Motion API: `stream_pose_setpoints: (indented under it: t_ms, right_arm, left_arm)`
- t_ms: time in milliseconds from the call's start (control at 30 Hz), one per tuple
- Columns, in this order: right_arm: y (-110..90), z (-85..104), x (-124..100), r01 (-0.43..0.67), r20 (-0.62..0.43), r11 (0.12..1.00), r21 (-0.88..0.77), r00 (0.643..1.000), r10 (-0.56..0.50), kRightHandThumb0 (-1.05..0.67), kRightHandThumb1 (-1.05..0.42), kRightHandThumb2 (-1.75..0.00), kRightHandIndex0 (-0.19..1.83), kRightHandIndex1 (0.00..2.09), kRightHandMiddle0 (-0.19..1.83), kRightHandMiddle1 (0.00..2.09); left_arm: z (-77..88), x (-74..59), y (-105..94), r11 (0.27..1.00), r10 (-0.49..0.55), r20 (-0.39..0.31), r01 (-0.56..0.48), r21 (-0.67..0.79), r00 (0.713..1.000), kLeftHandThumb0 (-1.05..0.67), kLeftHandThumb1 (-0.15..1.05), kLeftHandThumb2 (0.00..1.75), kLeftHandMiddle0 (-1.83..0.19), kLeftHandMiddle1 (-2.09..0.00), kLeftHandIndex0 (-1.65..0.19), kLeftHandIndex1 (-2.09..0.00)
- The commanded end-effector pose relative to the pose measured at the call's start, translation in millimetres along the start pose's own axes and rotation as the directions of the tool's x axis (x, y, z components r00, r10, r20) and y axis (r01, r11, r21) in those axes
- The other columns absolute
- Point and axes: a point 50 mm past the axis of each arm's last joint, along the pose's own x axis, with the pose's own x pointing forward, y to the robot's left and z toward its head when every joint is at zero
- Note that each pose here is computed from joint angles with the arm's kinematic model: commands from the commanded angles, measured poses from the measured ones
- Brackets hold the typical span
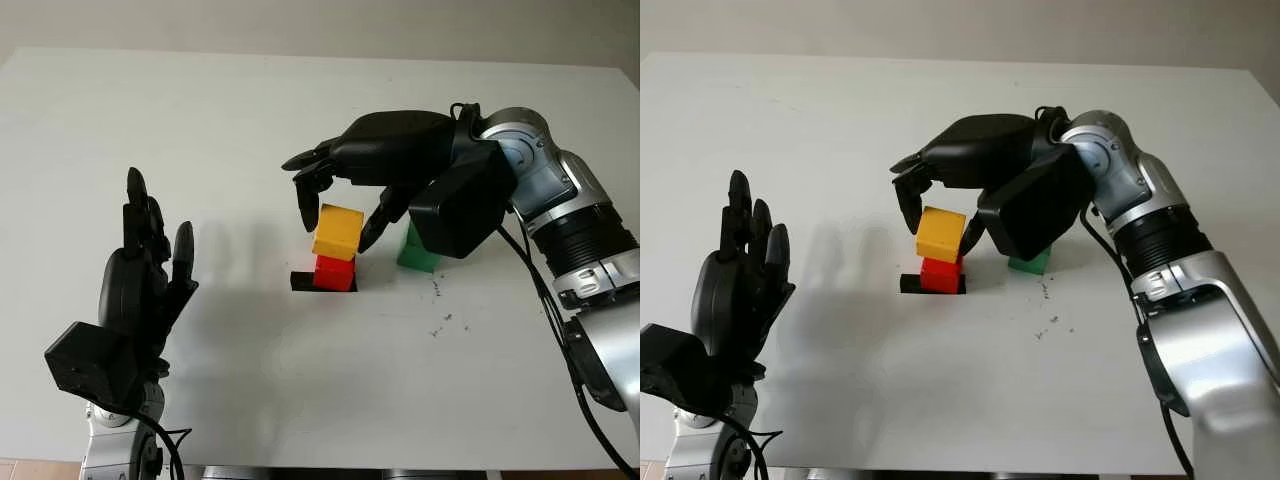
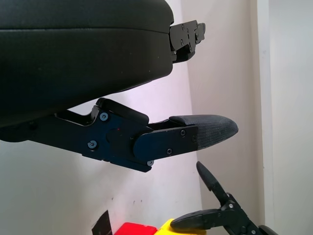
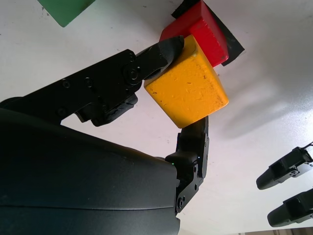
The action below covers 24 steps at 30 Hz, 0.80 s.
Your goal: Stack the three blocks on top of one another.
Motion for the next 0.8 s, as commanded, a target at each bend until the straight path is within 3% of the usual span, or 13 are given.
stream_pose_setpoints:
  t_ms: [0, 767]
  right_arm:
    - [-9.0, 3.4, 0.4, 0.008, 0.012, 1.0, -0.026, 1.0, -0.008, -0.4, -0.94, -0.06, 0.2, 0.04, 0.4, 1.4]
    - [-5.5, 3.6, 0.6, -0.027, 0.014, 0.999, -0.046, 1.0, 0.027, -0.4, -0.95, -0.06, 0.17, 0.05, 0.39, 1.43]
  left_arm:
    - [0.9, -3.1, -1.0, 1.0, 0.003, -0.001, -0.003, -0.003, 1.0, -0.66, 1.05, 0.55, 0.19, 0.0, 0.19, 0.0]
    - [0.7, -6.7, -2.8, 1.0, 0.015, -0.009, -0.015, 0.006, 1.0, -0.65, 1.05, 0.55, 0.19, 0.0, 0.19, 0.0]
